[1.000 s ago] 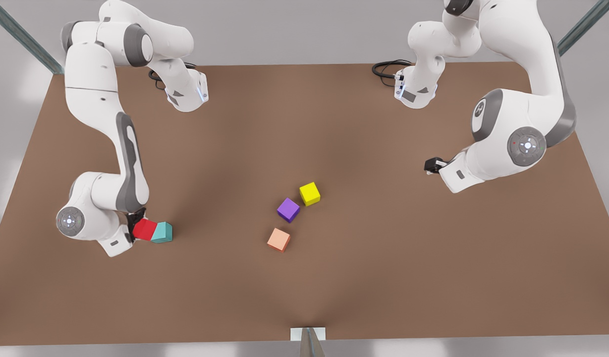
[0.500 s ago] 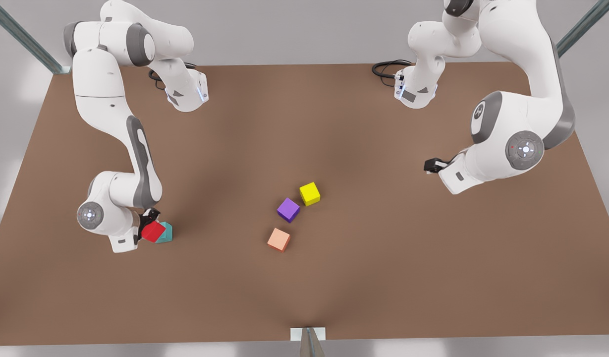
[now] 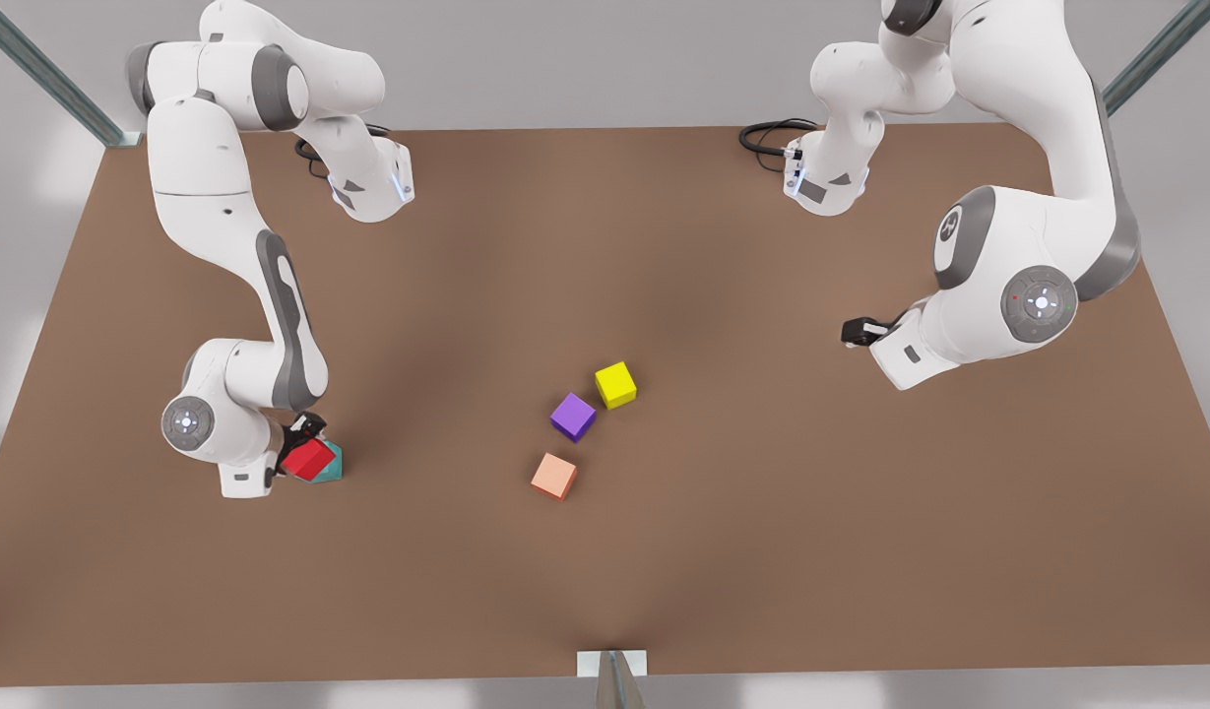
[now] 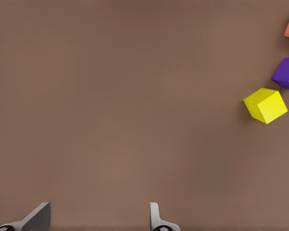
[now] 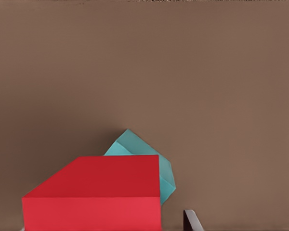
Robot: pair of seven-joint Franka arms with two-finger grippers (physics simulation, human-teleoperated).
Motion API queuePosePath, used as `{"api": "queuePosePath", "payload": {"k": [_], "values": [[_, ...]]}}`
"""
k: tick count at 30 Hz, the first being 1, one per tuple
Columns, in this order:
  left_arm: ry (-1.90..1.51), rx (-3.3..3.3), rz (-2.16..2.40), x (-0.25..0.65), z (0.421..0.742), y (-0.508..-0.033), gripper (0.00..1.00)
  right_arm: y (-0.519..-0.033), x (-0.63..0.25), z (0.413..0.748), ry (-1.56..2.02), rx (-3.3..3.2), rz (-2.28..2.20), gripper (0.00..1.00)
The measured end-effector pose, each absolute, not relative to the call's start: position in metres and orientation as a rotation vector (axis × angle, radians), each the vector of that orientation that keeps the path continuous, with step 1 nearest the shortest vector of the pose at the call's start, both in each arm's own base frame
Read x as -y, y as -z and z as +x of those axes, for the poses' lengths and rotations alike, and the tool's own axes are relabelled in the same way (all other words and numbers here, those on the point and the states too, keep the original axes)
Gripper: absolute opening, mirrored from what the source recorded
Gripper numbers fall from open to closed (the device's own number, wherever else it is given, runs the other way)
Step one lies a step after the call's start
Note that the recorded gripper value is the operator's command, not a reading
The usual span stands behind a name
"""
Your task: Pick up red wooden cube and pass to hand red wooden cube and place in blue wooden cube
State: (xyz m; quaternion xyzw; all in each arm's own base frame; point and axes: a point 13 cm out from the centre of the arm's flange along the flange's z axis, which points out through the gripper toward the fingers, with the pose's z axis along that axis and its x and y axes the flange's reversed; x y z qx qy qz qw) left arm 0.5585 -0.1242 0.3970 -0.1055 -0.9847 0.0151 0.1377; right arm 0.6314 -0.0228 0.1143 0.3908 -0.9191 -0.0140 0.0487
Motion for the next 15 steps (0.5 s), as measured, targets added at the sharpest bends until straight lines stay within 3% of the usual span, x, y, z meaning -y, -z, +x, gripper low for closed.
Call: {"api": "queuePosePath", "payload": {"k": [8, 15], "values": [[-0.043, 2.843, -0.301, 0.125, 0.557, -0.397, 1.0, -0.139, 0.02, 0.634, 0.045, 2.845, 1.137, 1.0], [-0.041, 2.839, -0.299, 0.127, 0.555, -0.397, 1.0, -0.199, 0.012, 0.647, 0.064, 2.888, 1.101, 1.0]]}}
